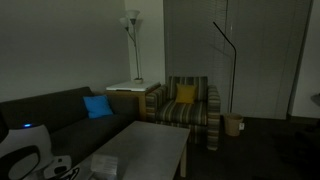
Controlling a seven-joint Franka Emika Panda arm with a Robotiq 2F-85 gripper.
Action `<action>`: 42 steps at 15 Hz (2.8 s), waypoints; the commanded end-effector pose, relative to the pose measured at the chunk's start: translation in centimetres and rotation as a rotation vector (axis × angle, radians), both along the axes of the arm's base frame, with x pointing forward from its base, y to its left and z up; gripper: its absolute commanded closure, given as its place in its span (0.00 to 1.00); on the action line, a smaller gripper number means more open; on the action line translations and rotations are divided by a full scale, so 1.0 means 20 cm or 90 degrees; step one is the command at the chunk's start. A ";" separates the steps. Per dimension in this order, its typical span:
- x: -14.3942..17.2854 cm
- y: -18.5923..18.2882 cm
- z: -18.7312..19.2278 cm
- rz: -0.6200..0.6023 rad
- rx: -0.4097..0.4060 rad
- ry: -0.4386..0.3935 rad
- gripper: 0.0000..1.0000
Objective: Move mug from the white plate to the table
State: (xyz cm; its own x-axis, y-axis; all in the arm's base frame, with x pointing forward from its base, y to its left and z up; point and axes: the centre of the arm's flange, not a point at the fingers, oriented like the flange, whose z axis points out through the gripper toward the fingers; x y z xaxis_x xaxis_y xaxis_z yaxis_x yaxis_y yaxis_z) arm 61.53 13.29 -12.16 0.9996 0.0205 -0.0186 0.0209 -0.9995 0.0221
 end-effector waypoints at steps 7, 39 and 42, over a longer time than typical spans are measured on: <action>0.05 0.08 0.09 0.031 0.024 -0.030 0.97; 0.23 0.22 -0.24 0.089 0.146 -0.023 0.97; 0.19 0.21 -0.31 0.092 0.151 -0.001 0.97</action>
